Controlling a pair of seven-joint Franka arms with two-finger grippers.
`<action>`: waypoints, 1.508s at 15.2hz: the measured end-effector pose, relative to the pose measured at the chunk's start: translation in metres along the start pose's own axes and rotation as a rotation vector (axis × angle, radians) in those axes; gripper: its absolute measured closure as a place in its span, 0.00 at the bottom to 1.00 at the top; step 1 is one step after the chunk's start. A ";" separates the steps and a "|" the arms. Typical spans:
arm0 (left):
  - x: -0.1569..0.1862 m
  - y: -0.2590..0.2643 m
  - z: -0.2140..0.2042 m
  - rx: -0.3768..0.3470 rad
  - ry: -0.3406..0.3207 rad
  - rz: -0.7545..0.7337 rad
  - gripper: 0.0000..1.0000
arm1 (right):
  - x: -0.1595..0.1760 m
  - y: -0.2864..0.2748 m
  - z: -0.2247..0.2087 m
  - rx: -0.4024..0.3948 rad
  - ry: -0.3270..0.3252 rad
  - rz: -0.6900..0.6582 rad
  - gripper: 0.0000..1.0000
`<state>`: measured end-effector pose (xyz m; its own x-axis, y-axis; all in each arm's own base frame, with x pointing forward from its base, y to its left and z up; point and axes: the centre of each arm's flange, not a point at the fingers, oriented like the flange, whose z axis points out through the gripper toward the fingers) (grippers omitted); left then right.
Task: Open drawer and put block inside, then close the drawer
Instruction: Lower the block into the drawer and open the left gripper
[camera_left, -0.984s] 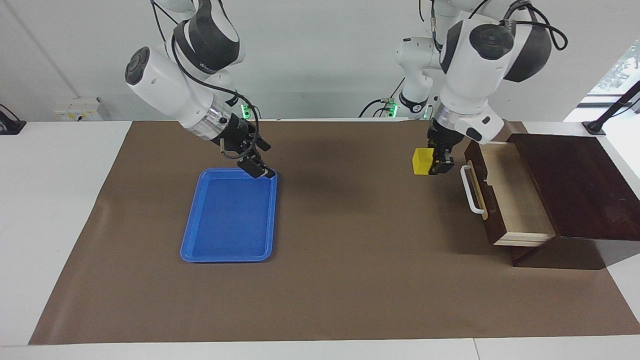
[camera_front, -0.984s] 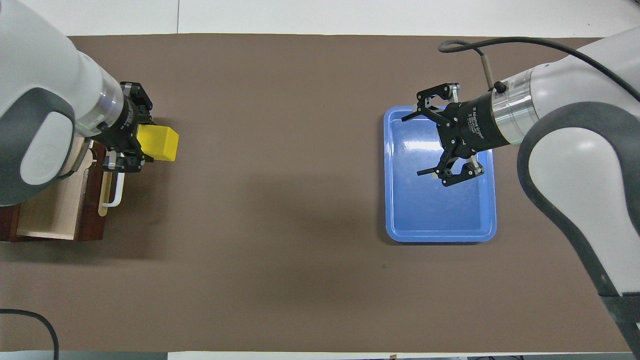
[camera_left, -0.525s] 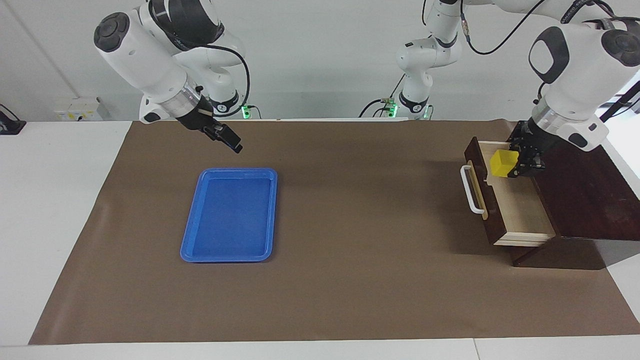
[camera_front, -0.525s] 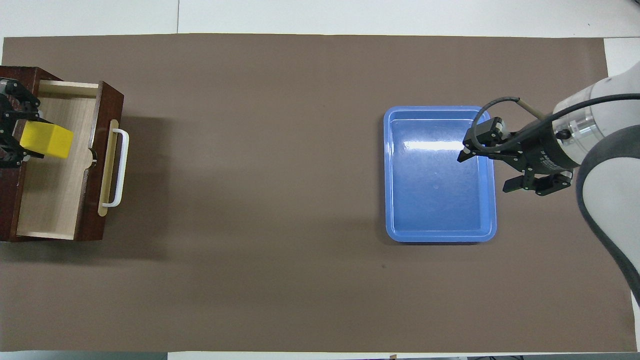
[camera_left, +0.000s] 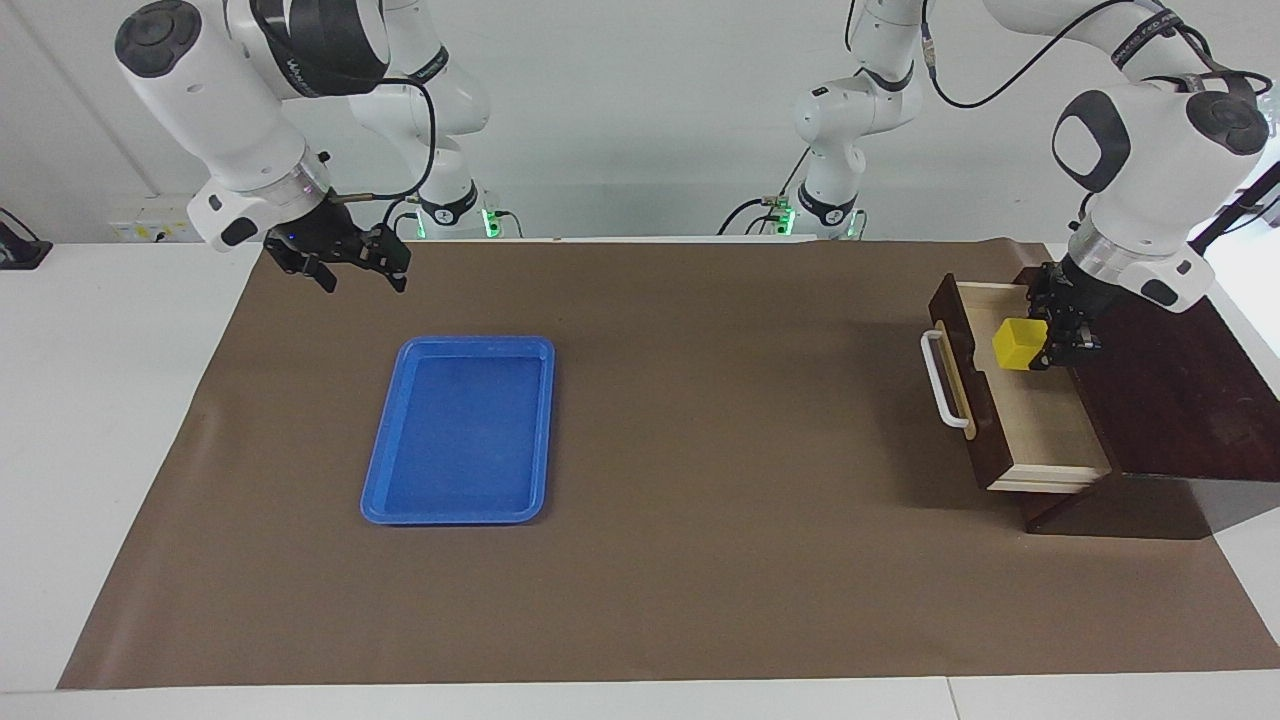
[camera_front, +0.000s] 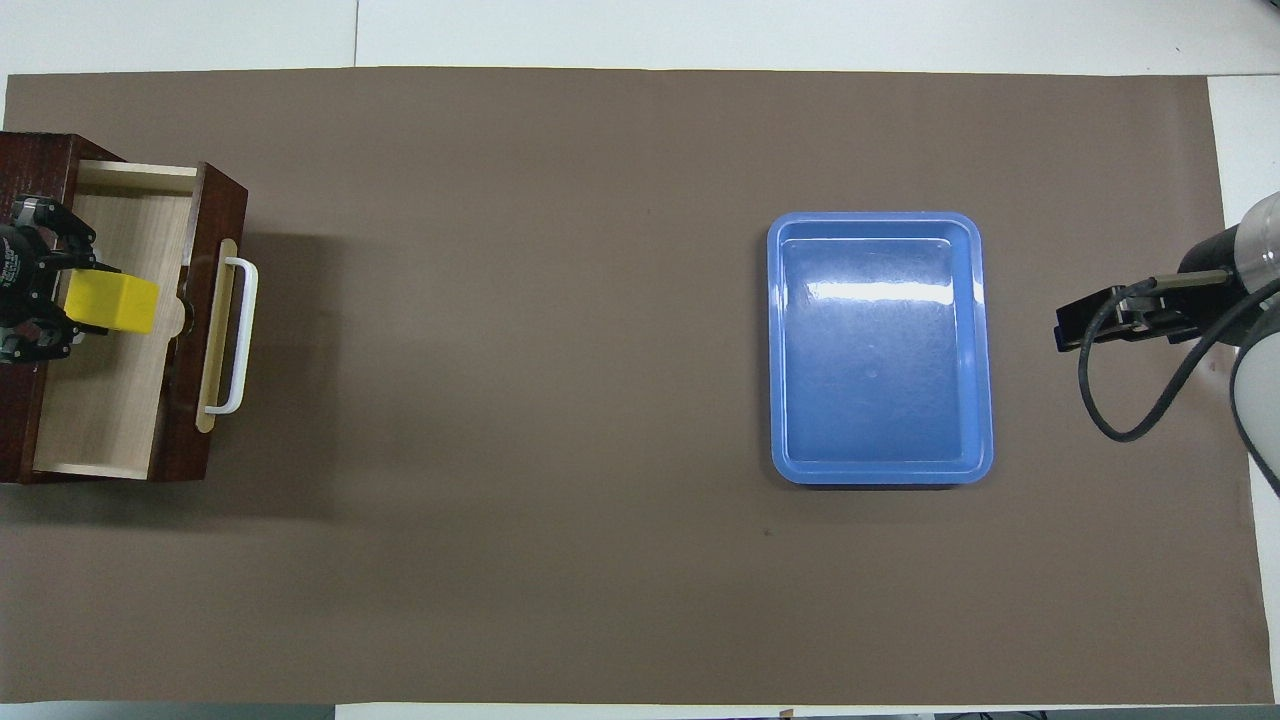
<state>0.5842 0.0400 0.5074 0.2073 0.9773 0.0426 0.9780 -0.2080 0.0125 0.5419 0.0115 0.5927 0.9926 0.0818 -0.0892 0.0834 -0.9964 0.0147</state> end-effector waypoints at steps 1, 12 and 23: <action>0.002 -0.001 0.006 -0.004 0.001 -0.003 0.44 | -0.002 0.000 -0.007 -0.016 -0.005 -0.023 0.00; 0.012 0.004 0.057 0.046 -0.026 -0.009 0.44 | -0.008 0.009 -0.032 0.008 -0.069 0.032 0.00; 0.014 -0.001 0.076 0.033 -0.025 -0.015 0.44 | -0.004 0.012 -0.032 0.009 -0.062 0.039 0.00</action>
<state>0.5878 0.0566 0.4319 0.1925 0.9811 0.0178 0.9812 -0.1921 -0.0195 0.5421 -0.0004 0.6250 0.9877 0.0419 -0.1505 0.0440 -0.9990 0.0107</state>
